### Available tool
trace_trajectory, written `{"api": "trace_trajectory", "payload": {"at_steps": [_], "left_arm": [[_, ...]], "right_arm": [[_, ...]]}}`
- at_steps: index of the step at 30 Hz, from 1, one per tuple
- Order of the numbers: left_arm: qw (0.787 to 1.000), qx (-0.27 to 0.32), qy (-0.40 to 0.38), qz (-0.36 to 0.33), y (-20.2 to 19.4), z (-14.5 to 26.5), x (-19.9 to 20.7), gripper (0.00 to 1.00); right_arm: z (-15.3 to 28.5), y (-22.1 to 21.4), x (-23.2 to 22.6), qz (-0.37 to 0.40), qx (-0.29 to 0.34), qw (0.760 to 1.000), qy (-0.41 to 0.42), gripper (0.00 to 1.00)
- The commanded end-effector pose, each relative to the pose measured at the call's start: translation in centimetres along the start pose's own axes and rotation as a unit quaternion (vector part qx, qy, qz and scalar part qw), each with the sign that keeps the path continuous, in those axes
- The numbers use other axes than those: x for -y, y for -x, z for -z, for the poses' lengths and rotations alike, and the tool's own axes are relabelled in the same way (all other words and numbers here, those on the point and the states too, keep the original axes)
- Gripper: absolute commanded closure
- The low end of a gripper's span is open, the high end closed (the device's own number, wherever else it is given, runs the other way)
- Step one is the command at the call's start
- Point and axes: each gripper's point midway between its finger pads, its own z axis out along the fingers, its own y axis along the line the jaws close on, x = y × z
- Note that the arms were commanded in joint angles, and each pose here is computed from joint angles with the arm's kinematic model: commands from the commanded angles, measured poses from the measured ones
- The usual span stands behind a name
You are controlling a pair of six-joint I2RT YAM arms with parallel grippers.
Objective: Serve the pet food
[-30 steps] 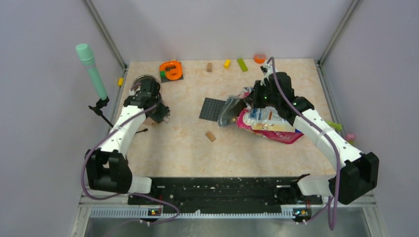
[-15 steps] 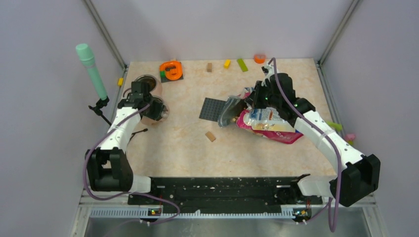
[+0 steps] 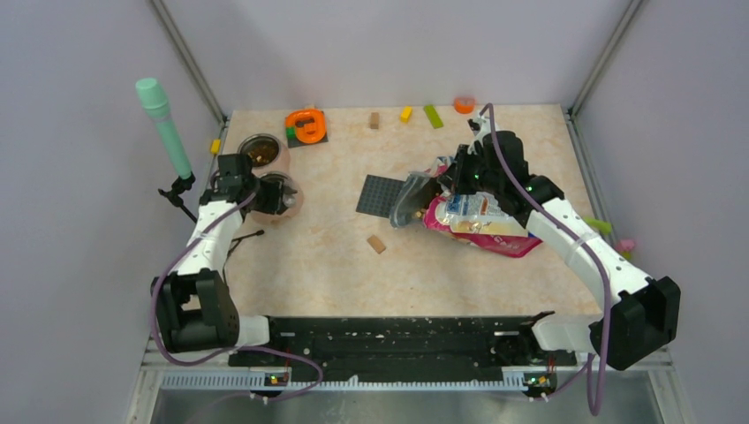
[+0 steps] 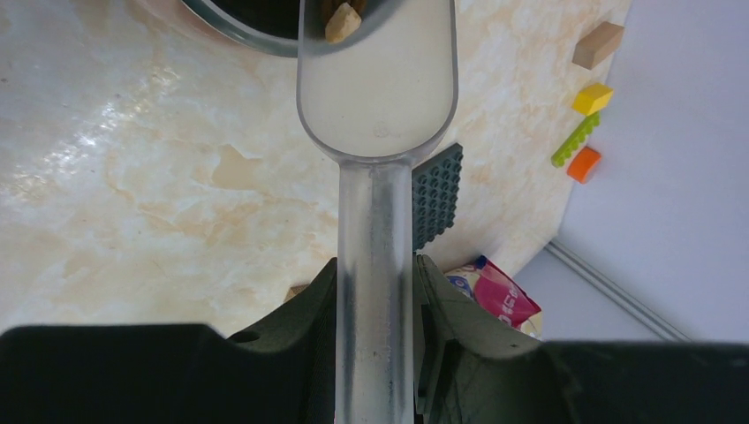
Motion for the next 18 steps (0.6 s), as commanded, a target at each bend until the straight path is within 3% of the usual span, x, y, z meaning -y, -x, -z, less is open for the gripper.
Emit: {"api": "trace_trajectory", "payload": {"at_steps": [1,12,18], "left_arm": [[0.997,-0.006,-0.077,0.017,-0.2,1.8,3.1,1.0],[0.995,-0.003,-0.09,0.048,0.5,1.9,2.3,1.0],[0.997,0.006,-0.071,0.023,0.5,2.2,1.5,1.0]], "right_arm": [[2.0,3.9,-3.1,0.008,0.07,0.996,0.06,1.0],[1.6,4.0,-3.1,0.01,0.069,0.996,0.06,1.0],[1.4,4.0,-3.1,0.011,0.069,0.996,0.06,1.0]]}}
